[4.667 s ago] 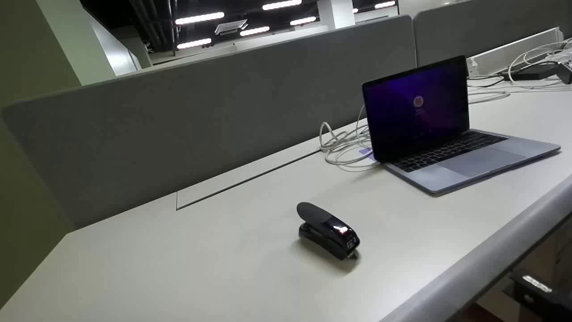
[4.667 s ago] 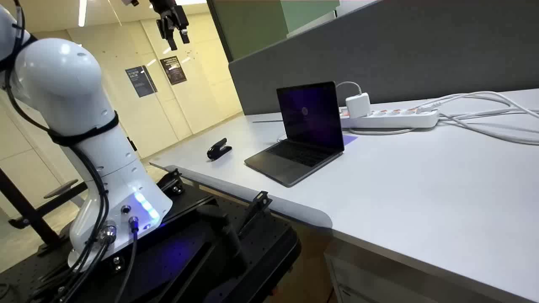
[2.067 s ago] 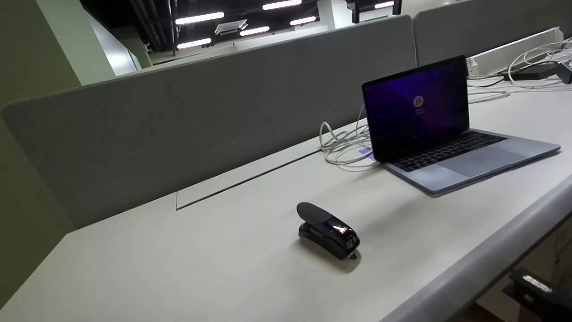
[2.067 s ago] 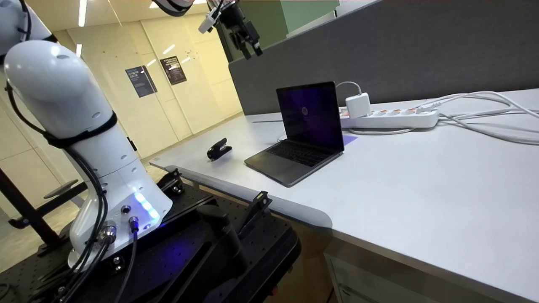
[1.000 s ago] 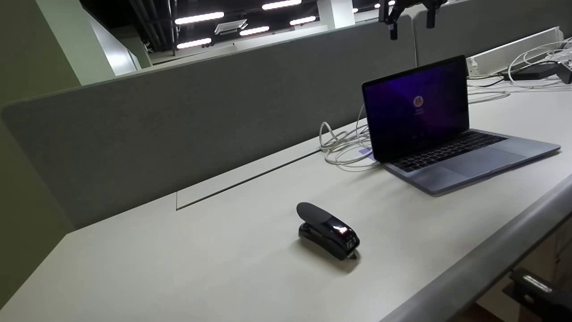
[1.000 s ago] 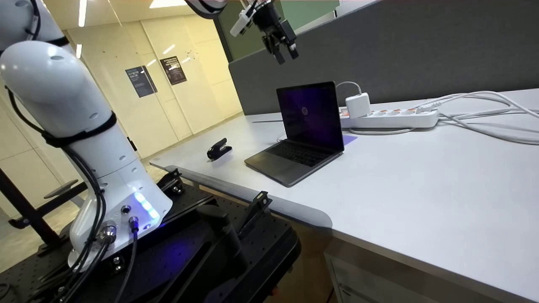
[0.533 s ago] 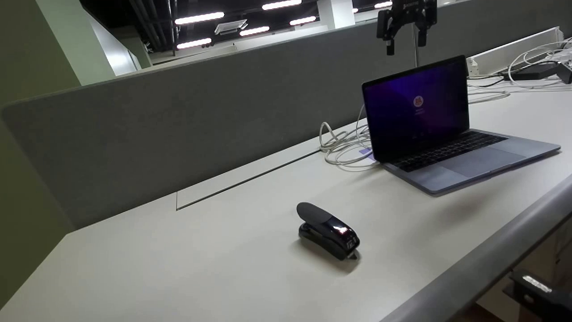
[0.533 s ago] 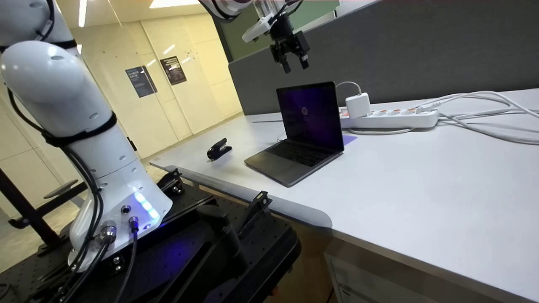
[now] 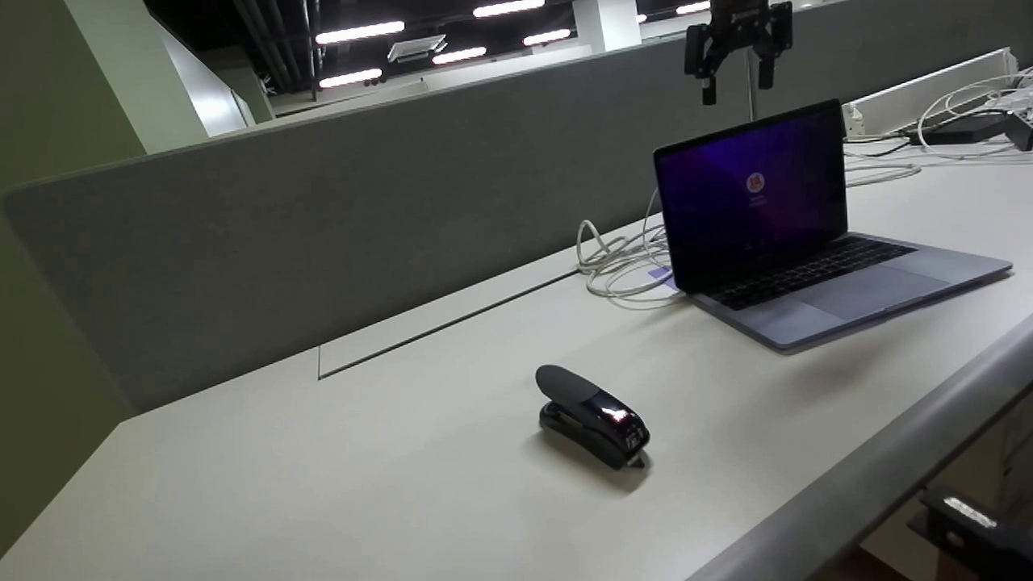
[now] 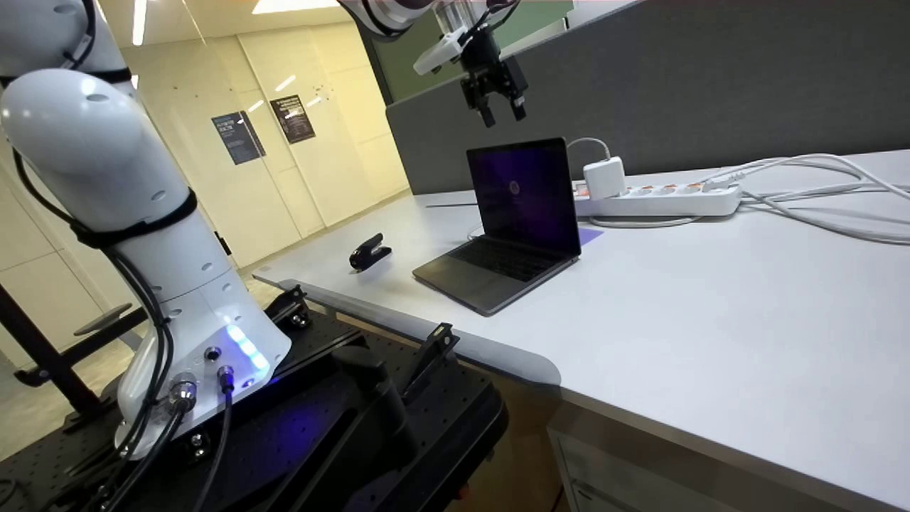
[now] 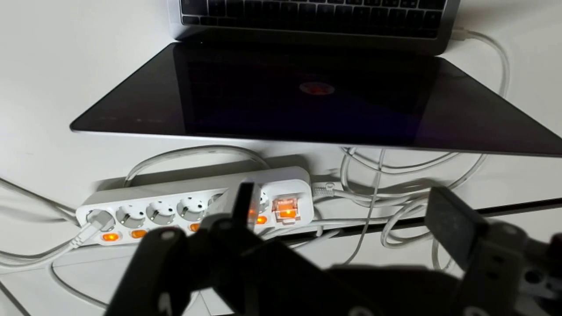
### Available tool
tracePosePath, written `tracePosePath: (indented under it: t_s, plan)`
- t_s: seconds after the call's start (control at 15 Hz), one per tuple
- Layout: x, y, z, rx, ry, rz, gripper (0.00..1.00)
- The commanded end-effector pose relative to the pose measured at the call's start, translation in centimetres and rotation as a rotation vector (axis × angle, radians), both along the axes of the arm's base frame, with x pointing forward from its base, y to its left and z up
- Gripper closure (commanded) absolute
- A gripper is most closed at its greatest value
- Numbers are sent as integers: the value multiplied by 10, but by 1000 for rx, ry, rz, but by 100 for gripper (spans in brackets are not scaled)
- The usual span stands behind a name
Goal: Close the laptop
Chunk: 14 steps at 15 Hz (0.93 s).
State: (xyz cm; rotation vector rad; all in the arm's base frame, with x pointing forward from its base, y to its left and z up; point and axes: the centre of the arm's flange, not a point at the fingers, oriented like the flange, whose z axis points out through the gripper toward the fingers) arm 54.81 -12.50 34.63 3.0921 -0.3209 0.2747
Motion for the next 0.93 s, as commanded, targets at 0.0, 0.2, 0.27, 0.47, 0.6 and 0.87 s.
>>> tracePosePath:
  t_s: [0.0, 0.2, 0.27, 0.47, 0.6, 0.87]
  plan:
    - [10, -13, -13, -12, 15, -38, 0]
    - [13, -22, -30, -21, 34, -43, 0]
    - [15, -25, -34, -27, 36, -41, 0]
    - [19, -27, -40, -28, 29, -12, 0]
    - [22, -27, -44, -32, 35, -12, 0]
    - [19, -26, -54, -11, 68, -10, 0]
